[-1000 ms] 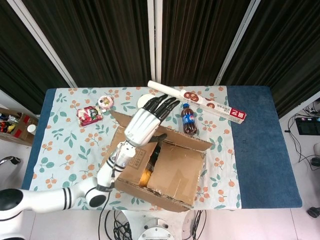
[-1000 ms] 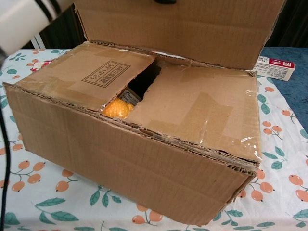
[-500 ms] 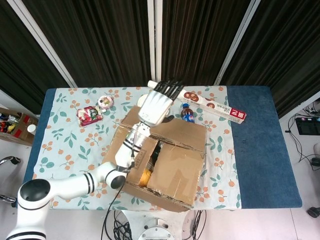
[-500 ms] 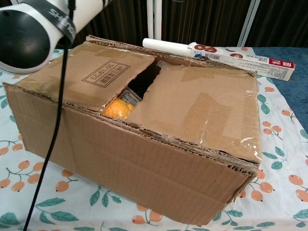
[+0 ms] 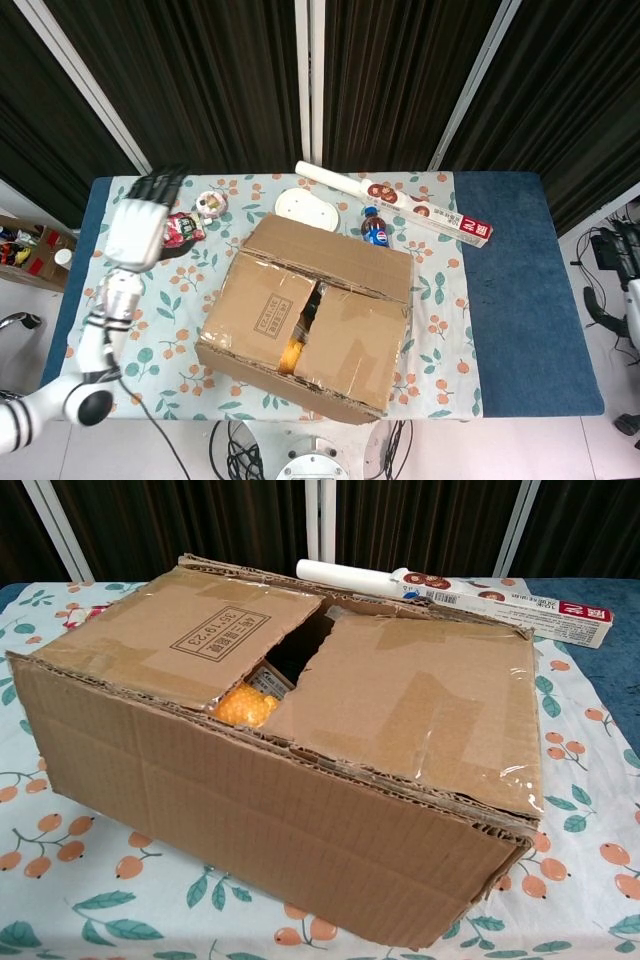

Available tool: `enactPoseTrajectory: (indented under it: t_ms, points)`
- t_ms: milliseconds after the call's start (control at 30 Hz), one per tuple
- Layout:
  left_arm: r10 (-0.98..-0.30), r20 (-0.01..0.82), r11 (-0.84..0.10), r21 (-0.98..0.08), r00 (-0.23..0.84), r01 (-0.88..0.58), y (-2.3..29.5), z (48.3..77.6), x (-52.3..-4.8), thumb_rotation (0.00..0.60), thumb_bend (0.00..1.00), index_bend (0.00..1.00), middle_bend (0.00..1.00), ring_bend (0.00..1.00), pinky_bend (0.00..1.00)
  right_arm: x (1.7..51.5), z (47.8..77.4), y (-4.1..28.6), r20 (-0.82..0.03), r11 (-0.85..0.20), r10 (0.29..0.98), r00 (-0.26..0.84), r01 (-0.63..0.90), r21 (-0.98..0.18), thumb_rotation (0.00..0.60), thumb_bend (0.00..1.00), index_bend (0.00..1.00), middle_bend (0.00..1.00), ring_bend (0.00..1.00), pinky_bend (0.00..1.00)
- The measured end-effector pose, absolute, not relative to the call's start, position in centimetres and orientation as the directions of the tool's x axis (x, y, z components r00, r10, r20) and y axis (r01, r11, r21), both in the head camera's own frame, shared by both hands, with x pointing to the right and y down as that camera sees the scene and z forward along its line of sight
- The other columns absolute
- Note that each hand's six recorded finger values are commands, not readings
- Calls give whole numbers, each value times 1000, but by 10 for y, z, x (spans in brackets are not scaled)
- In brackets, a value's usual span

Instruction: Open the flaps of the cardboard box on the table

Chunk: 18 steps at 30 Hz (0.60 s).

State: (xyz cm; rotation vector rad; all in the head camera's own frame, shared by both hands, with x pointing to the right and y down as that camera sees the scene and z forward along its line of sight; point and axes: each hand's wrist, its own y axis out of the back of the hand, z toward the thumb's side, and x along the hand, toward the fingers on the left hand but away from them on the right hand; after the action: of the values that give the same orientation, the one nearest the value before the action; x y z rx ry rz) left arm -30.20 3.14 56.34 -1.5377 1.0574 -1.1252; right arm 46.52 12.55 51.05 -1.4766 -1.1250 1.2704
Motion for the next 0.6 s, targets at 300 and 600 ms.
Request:
enactPoseTrajectory:
  t_ms: [300,600]
  points:
    - [-959,276,-281,-954,57,-106,128,578,-435,600,45,75,92,98,216,378,514,100,-224,-237,933,282,12,-971,600,150,0,0,0,0]
    - [-967,253,-251,-959,-2,-129,203,556,-481,600,48,75,102,98,216,254,528,76,-266,-258,796,544,-93,-962,600,30,0,0,0,0]
